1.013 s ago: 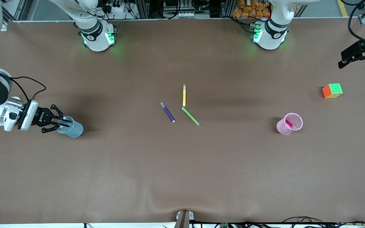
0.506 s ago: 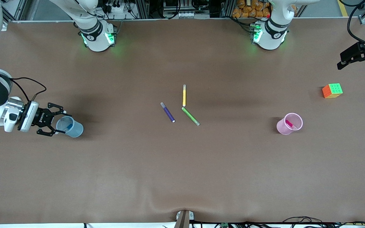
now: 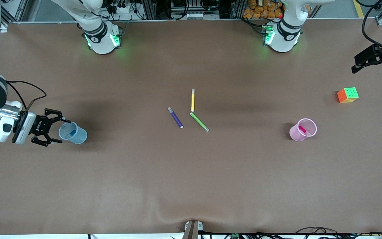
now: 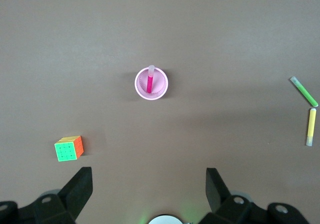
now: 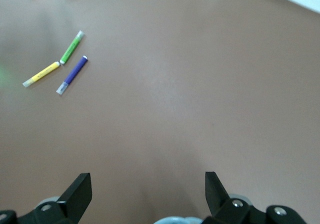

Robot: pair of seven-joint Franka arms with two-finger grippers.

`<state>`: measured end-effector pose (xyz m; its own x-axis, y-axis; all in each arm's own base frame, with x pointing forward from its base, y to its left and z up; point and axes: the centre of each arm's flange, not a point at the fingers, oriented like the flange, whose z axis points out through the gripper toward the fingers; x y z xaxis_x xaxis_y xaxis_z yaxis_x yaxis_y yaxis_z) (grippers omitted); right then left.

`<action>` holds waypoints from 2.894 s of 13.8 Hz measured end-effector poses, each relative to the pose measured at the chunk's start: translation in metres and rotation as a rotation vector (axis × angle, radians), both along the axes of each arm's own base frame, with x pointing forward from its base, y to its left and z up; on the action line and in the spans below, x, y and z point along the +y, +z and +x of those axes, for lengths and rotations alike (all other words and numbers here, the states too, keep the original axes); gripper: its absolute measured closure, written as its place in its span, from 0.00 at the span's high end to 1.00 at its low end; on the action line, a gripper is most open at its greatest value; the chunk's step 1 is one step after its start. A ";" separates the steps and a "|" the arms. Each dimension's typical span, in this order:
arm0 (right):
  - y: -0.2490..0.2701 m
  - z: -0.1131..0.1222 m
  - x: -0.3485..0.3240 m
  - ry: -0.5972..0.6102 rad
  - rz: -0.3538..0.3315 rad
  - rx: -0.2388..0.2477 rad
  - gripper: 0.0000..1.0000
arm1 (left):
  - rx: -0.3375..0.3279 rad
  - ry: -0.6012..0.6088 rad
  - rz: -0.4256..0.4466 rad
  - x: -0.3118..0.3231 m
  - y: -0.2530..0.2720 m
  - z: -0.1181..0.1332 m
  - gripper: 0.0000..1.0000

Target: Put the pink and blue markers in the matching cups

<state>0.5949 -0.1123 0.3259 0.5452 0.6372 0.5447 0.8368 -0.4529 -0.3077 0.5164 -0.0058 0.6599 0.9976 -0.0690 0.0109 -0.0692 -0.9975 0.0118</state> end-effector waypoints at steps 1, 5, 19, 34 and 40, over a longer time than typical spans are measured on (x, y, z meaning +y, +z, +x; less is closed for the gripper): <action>0.011 0.001 0.003 -0.014 -0.028 0.019 1.00 | 0.000 -0.003 0.000 -0.002 0.000 0.000 1.00; 0.070 -0.001 0.013 -0.102 -0.118 0.063 1.00 | 0.000 0.000 0.000 -0.001 0.000 0.000 1.00; 0.224 -0.039 0.047 -0.609 -0.467 0.476 1.00 | -0.011 -0.004 0.001 -0.003 0.002 0.008 1.00; 0.306 -0.056 0.067 -0.896 -0.559 0.544 1.00 | 0.004 -0.010 0.002 -0.006 -0.002 0.009 1.00; 0.307 -0.057 0.060 -0.914 -0.571 0.543 1.00 | 0.010 -0.010 0.002 -0.006 -0.004 0.010 1.00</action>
